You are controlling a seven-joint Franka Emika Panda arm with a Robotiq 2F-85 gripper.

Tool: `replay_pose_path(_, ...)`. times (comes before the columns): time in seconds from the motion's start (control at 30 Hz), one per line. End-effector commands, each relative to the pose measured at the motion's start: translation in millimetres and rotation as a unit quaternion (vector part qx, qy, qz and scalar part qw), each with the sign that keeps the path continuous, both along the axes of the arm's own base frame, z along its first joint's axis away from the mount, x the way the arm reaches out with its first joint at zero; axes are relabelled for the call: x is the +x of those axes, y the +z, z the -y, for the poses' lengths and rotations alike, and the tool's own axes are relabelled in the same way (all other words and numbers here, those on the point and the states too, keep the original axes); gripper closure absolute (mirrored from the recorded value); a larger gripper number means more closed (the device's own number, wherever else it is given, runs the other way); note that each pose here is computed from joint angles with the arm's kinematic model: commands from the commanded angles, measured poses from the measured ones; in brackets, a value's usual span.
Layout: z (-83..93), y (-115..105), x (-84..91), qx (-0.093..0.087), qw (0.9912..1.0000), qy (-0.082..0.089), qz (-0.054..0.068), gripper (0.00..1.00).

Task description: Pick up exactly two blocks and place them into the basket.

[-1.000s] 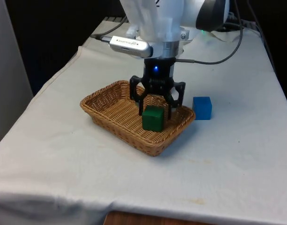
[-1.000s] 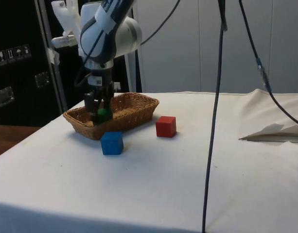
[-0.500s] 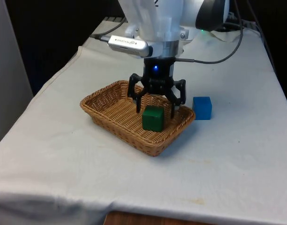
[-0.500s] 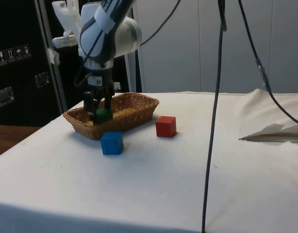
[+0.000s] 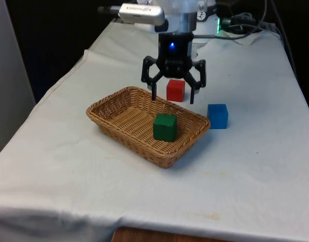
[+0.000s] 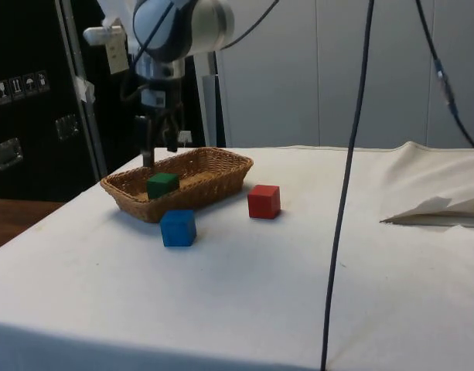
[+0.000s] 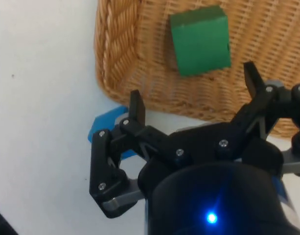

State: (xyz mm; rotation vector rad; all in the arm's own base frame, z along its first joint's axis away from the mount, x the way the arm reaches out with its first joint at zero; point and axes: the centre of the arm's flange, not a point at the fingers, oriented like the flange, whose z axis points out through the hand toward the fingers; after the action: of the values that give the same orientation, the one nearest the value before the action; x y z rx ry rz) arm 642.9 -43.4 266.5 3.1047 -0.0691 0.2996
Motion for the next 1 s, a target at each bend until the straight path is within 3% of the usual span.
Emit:
replay_pose_path(0.0,1.0,5.7,-4.4,-0.004,0.99999,-0.001,-0.002,0.00)
replay_pose_path(0.3,1.7,37.4,-26.8,0.001,0.99992,0.012,0.003,0.00)
replay_pose_path(0.33,1.5,33.2,-23.9,0.004,0.99992,0.011,0.005,0.00)
replay_pose_path(0.57,3.0,64.2,-46.7,0.005,0.99969,0.023,0.006,0.00)
replay_pose_path(0.97,4.0,91.4,-79.1,0.008,0.99903,0.043,0.007,0.00)
